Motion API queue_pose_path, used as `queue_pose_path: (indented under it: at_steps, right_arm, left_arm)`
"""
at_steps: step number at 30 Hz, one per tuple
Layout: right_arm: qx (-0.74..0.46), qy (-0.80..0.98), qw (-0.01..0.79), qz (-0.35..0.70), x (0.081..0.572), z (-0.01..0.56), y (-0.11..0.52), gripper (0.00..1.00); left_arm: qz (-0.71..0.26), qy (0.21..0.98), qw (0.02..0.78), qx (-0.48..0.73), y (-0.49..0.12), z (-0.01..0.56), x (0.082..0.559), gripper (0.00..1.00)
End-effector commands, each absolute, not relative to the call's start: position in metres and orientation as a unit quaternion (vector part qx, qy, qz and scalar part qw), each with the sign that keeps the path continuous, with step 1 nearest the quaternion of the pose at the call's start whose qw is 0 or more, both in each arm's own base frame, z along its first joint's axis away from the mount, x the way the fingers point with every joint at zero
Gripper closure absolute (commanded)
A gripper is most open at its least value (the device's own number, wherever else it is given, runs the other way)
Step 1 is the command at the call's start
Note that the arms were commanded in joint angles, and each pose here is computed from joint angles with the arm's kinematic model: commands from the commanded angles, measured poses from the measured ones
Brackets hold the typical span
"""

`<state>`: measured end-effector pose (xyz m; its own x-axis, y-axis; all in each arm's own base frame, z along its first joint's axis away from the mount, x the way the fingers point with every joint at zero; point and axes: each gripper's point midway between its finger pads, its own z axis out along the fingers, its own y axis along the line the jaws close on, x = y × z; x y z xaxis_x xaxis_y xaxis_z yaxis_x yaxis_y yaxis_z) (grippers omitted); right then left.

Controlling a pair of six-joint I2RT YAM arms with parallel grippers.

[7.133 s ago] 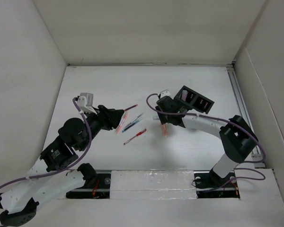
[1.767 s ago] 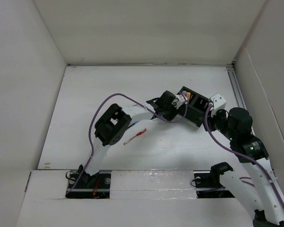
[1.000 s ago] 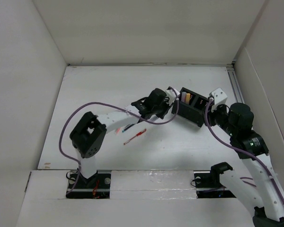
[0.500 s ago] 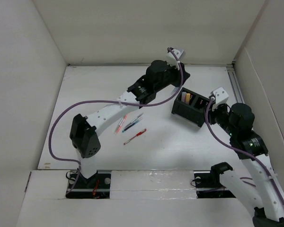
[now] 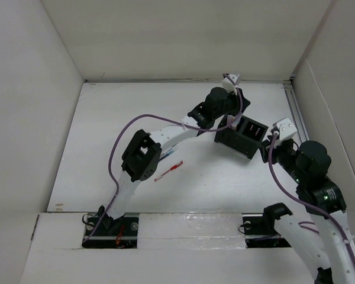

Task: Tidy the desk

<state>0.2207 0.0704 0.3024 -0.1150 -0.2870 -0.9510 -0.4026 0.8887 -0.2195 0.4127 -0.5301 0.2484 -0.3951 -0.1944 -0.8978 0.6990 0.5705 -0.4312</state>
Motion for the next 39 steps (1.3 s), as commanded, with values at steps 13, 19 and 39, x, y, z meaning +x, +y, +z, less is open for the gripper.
queue_pose_path:
  at_steps: [13,19,39]
  right_arm:
    - [-0.222,0.75,0.623,0.026,0.2,0.312,0.056,0.49]
    - [-0.214,0.749,0.626,0.023,0.2,0.312,0.053,0.49]
    - [-0.202,0.765,0.612,0.023,0.207,0.291,0.053,0.49]
  left_arm:
    - [-0.487,0.615,0.601,0.152,-0.533,0.301,0.44,1.0]
    - [-0.481,0.618,0.6,0.164,-0.536,0.284,0.441,1.0]
    - [-0.477,0.633,0.587,0.165,-0.52,0.263,0.425,0.51]
